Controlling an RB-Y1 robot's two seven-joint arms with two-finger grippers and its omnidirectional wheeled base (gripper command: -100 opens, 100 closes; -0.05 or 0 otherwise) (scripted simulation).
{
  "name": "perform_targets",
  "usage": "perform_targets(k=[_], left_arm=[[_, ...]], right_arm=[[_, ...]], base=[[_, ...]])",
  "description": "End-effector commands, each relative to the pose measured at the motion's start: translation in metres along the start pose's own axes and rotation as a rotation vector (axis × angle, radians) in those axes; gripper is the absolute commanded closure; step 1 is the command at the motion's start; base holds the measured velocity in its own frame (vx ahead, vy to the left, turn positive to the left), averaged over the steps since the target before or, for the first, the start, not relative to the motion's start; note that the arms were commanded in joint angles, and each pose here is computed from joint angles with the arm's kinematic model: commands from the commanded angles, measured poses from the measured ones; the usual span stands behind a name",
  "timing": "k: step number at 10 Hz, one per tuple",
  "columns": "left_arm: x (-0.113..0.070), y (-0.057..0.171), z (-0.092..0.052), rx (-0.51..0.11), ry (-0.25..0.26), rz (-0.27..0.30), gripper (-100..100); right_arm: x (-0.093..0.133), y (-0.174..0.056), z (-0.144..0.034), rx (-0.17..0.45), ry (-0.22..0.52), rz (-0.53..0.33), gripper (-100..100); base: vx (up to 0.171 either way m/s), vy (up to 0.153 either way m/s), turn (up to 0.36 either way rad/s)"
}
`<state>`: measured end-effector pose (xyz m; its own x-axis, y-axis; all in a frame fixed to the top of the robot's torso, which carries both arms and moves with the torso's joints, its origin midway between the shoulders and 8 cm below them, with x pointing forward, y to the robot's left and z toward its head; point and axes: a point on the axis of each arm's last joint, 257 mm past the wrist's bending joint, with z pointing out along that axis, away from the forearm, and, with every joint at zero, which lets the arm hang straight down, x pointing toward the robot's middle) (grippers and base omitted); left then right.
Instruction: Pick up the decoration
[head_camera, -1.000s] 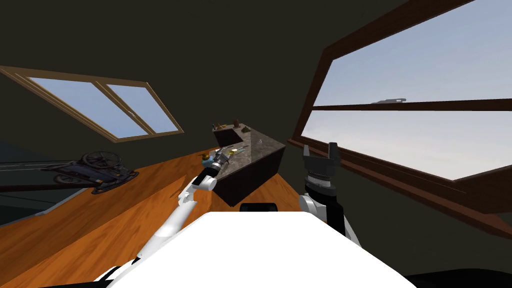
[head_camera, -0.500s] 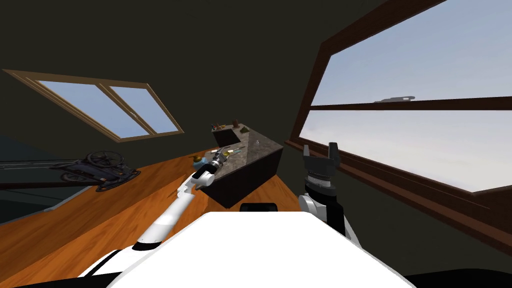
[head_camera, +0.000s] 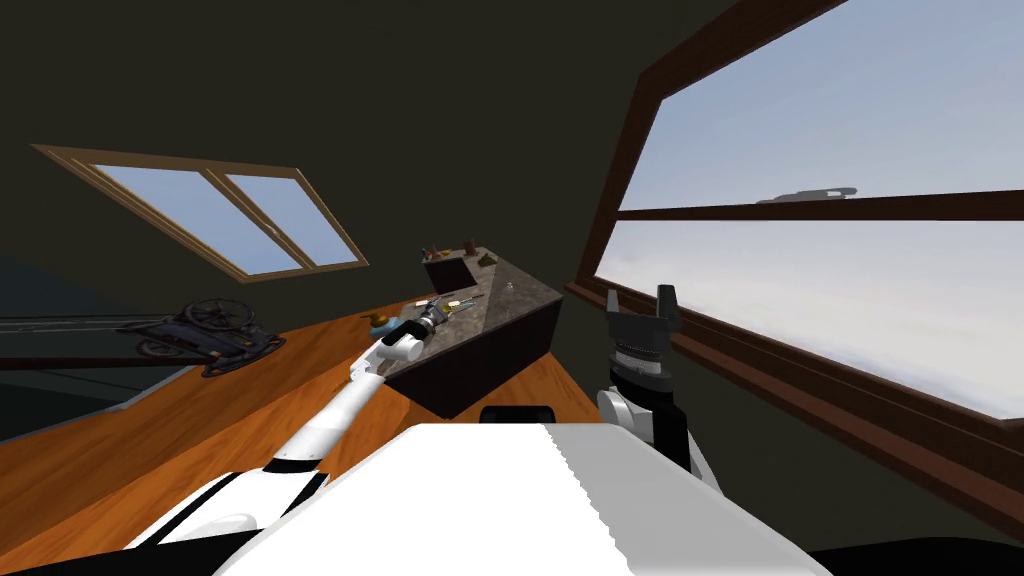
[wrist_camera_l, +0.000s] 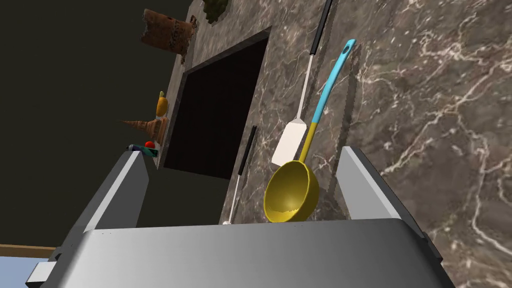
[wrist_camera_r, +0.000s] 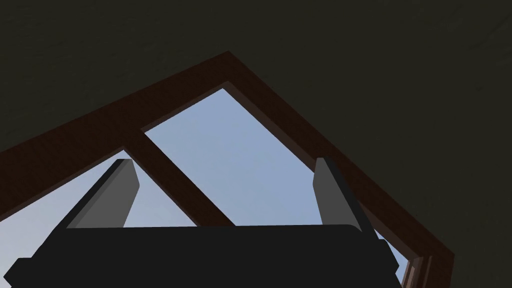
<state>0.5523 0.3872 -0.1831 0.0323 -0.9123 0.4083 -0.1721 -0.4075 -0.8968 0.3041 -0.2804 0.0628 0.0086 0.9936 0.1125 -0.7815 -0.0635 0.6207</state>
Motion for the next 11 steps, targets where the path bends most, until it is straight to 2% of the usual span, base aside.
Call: perform_targets(k=[1, 2, 3, 4, 5, 6, 7, 8, 9, 10, 11], left_arm=[[-0.027, -0.002, 0.004, -0.038, -0.061, -0.043, -100], [-0.032, 0.001, 0.003, -0.044, -0.072, -0.045, -100], [-0.049, -0.007, 0.007, -0.061, -0.111, -0.085, -100], [-0.058, -0.002, 0.006, -0.073, -0.131, -0.088, -100], [-0.071, -0.012, 0.009, -0.086, -0.164, -0.131, -100], [-0.082, -0.007, 0.008, -0.096, -0.189, -0.136, -100], [-0.086, -0.005, 0.007, -0.098, -0.196, -0.138, -100], [-0.102, -0.014, 0.008, -0.111, -0.238, -0.188, -100], [-0.113, -0.009, 0.006, -0.118, -0.261, -0.193, -100], [-0.128, -0.018, 0.005, -0.126, -0.3, -0.248, -100], [-0.14, -0.013, 0.002, -0.133, -0.326, -0.254, -100]], right_arm=[[0.0, 0.0, 0.0, 0.0, 0.0, 0.0, 0], [0.0, 0.0, 0.0, 0.0, 0.0, 0.0, 0], [0.0, 0.0, 0.0, 0.0, 0.0, 0.0, 0], [0.0, 0.0, 0.0, 0.0, 0.0, 0.0, 0], [0.0, 0.0, 0.0, 0.0, 0.0, 0.0, 0], [0.0, 0.0, 0.0, 0.0, 0.0, 0.0, 0], [0.0, 0.0, 0.0, 0.0, 0.0, 0.0, 0], [0.0, 0.0, 0.0, 0.0, 0.0, 0.0, 0], [0.0, 0.0, 0.0, 0.0, 0.0, 0.0, 0], [0.0, 0.0, 0.0, 0.0, 0.0, 0.0, 0], [0.0, 0.0, 0.0, 0.0, 0.0, 0.0, 0]], base=[[0.062, -0.134, 0.068], [0.054, -0.111, 0.043], [0.073, -0.117, 0.083], [0.061, -0.097, 0.041], [0.064, -0.104, 0.064], [0.059, -0.099, 0.046], [0.024, -0.054, -0.002], [0.052, -0.105, 0.076], [0.045, -0.094, 0.06], [0.052, -0.108, 0.063], [0.053, -0.086, 0.051]])
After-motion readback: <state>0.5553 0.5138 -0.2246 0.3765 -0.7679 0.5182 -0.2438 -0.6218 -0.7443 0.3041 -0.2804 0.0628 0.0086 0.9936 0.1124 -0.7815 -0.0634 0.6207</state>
